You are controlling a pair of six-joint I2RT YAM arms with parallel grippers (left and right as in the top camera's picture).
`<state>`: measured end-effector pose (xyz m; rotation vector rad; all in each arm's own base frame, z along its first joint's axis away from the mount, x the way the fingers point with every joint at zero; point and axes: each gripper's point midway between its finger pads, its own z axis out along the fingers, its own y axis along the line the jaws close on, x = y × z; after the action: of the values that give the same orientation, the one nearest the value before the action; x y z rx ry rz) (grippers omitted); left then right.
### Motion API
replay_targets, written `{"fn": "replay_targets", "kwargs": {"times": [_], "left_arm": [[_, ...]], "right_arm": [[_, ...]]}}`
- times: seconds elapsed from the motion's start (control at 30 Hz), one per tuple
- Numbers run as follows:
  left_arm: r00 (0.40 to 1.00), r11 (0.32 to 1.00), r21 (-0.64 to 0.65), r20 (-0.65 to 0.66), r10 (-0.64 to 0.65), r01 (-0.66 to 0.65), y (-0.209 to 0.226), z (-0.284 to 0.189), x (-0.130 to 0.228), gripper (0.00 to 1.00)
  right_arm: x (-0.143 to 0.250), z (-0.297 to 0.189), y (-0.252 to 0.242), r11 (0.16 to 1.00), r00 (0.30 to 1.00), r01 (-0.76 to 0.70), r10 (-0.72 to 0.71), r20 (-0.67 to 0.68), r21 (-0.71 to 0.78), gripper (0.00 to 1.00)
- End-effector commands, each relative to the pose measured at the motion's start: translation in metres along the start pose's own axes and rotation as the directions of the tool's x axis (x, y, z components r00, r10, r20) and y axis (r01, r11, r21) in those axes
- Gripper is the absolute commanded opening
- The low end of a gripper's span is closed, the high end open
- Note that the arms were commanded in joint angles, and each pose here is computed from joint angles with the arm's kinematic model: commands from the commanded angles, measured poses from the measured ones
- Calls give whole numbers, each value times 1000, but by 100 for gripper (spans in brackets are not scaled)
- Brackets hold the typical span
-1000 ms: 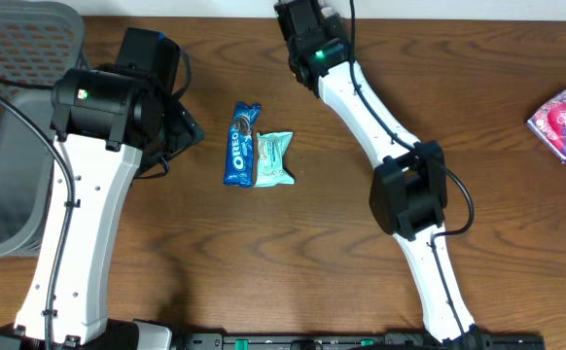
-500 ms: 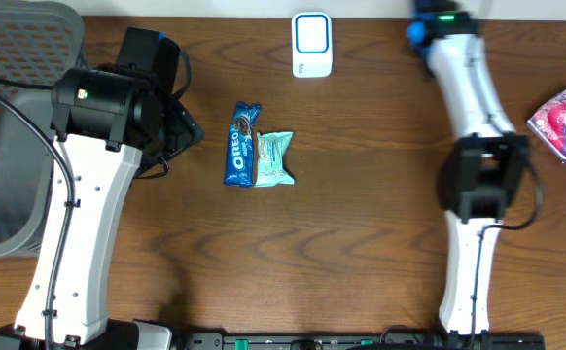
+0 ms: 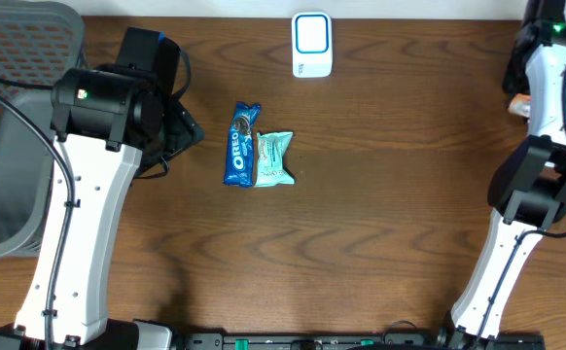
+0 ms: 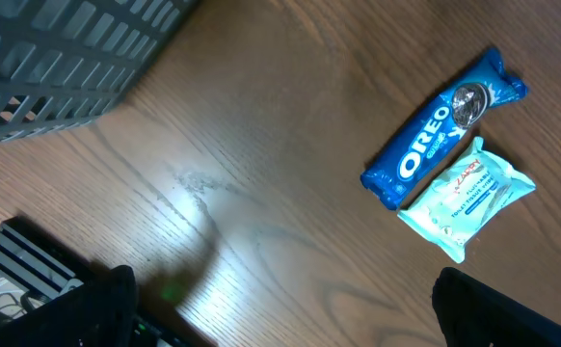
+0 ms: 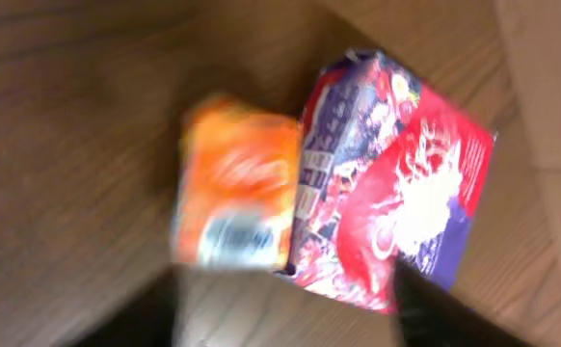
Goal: Scan the item barcode
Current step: 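Carry the orange pack to the right side and release it, then reach the right gripper to the mint-green wipes pack and grasp it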
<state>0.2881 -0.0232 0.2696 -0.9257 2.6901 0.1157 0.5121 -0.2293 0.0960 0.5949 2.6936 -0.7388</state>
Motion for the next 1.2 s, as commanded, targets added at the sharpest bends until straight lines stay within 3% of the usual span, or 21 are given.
{"fn": "replay_targets", "kwargs": {"times": [0.0,0.17,0.33,0.37,0.47,0.6,0.8,0.97,1.07,1.17], "left_arm": [[1000,1000,-19,11,-5,6,4,1,-2,98],[1000,1000,-19,11,-5,6,4,1,-2,98],[1000,1000,-19,11,-5,6,4,1,-2,98],[1000,1000,-19,11,-5,6,4,1,-2,98],[1000,1000,-19,11,-5,6,4,1,-2,98],[1000,1000,-19,11,-5,6,4,1,-2,98],[1000,1000,-19,11,-5,6,4,1,-2,98],[1000,1000,-19,11,-5,6,4,1,-2,98],[1000,1000,-19,11,-5,6,4,1,-2,98],[1000,1000,-19,11,-5,6,4,1,-2,98]], "right_arm": [[-7,-17,1,994,998,-64,66,22,-83,80],[1,-32,57,927,1000,-20,17,-11,-375,84],[18,-75,123,725,997,-11,-48,-66,-688,85],[28,-91,140,654,993,-17,-80,-92,-757,88],[51,-122,169,545,977,-33,-159,-142,-838,87],[87,-152,199,501,943,4,-291,-164,-865,78],[145,-208,268,419,859,217,-511,-31,-882,34],[178,-246,314,375,827,286,-561,30,-882,17],[192,-256,333,420,823,334,-566,44,-844,1],[206,-265,348,478,832,350,-553,34,-806,1]]}}
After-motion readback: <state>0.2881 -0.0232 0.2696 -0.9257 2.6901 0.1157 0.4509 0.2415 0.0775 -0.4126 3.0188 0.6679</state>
